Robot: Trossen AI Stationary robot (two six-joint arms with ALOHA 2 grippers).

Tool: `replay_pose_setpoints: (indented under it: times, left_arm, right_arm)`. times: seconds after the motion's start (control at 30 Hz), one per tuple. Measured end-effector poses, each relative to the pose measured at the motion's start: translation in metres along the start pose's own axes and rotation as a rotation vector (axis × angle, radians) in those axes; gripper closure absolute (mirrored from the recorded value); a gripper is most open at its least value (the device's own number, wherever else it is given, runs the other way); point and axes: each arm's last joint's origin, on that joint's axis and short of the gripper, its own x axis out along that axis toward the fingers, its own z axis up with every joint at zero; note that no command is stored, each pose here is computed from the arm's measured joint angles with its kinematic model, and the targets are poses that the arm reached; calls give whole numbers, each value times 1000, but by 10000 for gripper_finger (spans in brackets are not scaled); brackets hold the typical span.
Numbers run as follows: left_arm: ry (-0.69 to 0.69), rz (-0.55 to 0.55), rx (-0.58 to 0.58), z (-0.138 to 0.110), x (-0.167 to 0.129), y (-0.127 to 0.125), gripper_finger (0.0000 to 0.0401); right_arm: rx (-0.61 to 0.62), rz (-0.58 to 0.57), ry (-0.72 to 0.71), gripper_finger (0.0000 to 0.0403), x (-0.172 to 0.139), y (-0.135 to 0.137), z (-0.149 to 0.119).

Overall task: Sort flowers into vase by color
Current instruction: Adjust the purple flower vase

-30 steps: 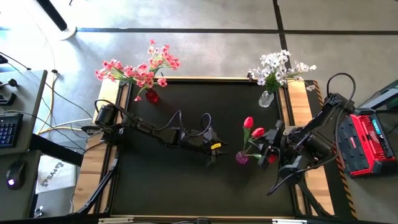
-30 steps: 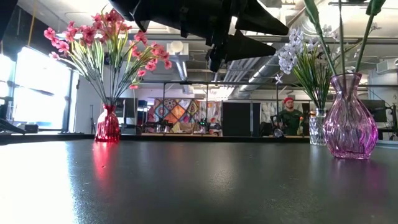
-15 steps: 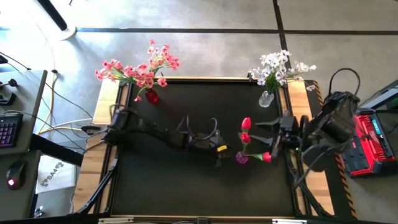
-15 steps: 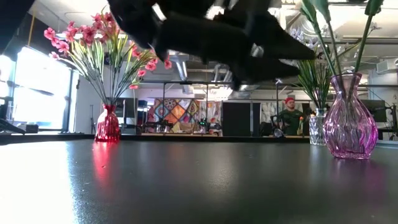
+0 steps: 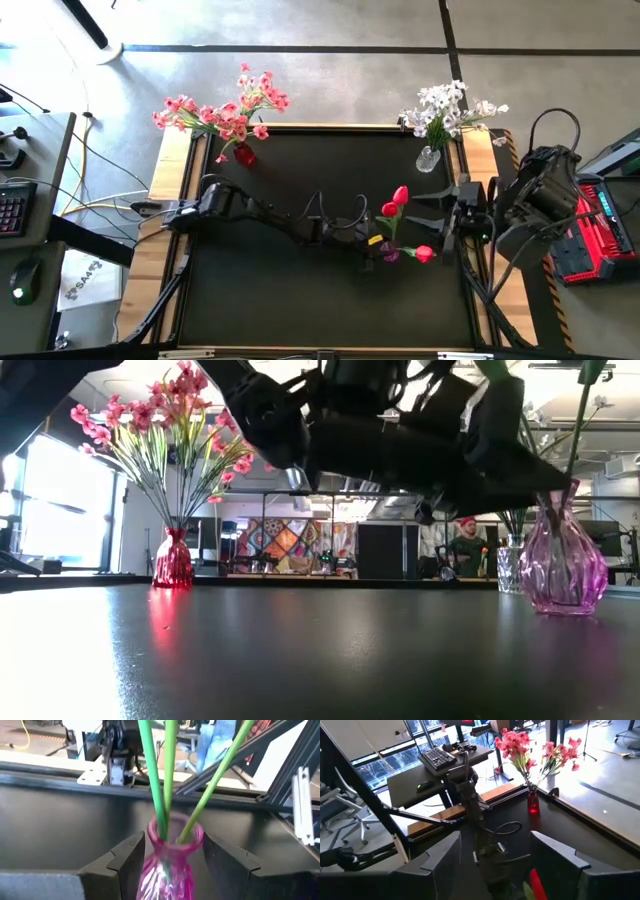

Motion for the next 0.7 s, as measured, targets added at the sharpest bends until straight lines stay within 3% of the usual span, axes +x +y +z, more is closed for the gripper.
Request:
replay_pose_setpoints:
  times: [0.33, 0.7]
  left_arm:
    - [42, -16, 11, -2, 2, 17, 213]
    - [10, -20, 18, 1, 2, 18, 213]
  right_arm:
    - [12, 27, 31, 181, 0, 1, -1]
    - [-10, 28, 32, 181, 0, 1, -1]
